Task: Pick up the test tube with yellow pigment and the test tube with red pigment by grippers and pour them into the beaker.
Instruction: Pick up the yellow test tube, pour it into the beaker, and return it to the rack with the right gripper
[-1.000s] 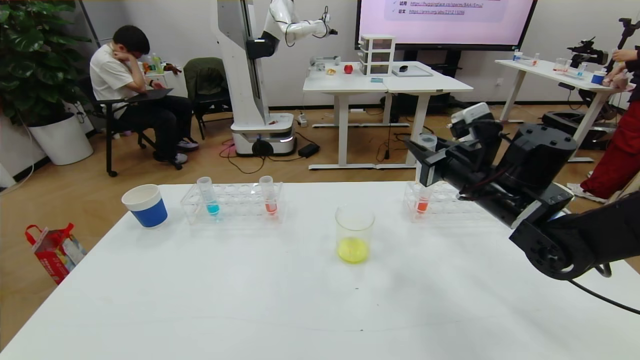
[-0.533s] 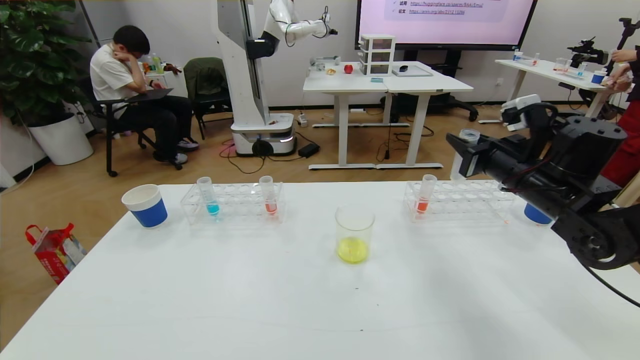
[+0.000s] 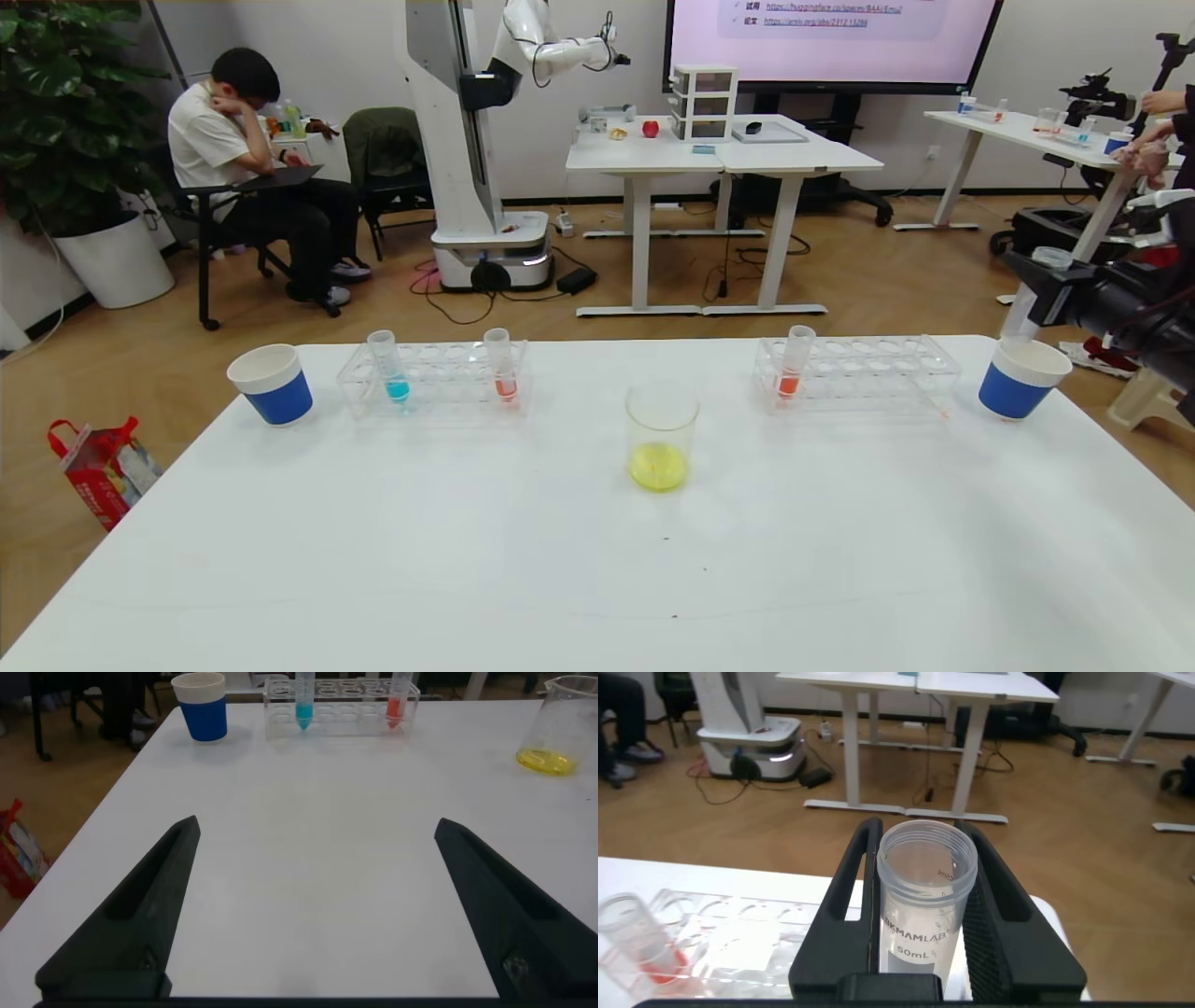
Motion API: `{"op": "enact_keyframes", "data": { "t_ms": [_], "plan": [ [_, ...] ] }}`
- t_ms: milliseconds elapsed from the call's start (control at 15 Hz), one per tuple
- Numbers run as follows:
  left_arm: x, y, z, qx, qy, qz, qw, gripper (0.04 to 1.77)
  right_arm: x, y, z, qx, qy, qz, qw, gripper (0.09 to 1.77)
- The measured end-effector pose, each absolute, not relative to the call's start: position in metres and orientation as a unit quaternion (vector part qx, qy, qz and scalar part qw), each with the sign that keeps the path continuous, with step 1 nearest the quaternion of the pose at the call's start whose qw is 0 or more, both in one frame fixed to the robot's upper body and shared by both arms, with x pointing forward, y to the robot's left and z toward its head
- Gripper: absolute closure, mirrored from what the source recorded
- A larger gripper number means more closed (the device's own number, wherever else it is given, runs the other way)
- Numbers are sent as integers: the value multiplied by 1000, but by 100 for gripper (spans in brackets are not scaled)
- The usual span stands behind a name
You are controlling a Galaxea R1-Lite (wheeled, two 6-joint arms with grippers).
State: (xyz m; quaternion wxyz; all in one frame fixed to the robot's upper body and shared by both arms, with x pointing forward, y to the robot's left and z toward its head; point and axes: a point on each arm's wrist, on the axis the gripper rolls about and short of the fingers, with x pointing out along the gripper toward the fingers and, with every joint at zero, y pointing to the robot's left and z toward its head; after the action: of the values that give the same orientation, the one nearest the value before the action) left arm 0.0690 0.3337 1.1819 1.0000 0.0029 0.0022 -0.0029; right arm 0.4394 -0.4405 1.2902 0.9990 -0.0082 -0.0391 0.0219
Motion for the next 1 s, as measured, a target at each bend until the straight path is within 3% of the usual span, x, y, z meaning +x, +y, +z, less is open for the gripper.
{"op": "enact_keyframes", "data": {
  "t_ms": [333,1000],
  "plan": [
    [69,334,1182,3,2,-3,1000,6,448,-490,1279,-7,-23,-33,999,135],
    [69,334,1182,3,2,-3,1000,6,479,-510,1229,-4,-11,-42,999,135]
  ]
}}
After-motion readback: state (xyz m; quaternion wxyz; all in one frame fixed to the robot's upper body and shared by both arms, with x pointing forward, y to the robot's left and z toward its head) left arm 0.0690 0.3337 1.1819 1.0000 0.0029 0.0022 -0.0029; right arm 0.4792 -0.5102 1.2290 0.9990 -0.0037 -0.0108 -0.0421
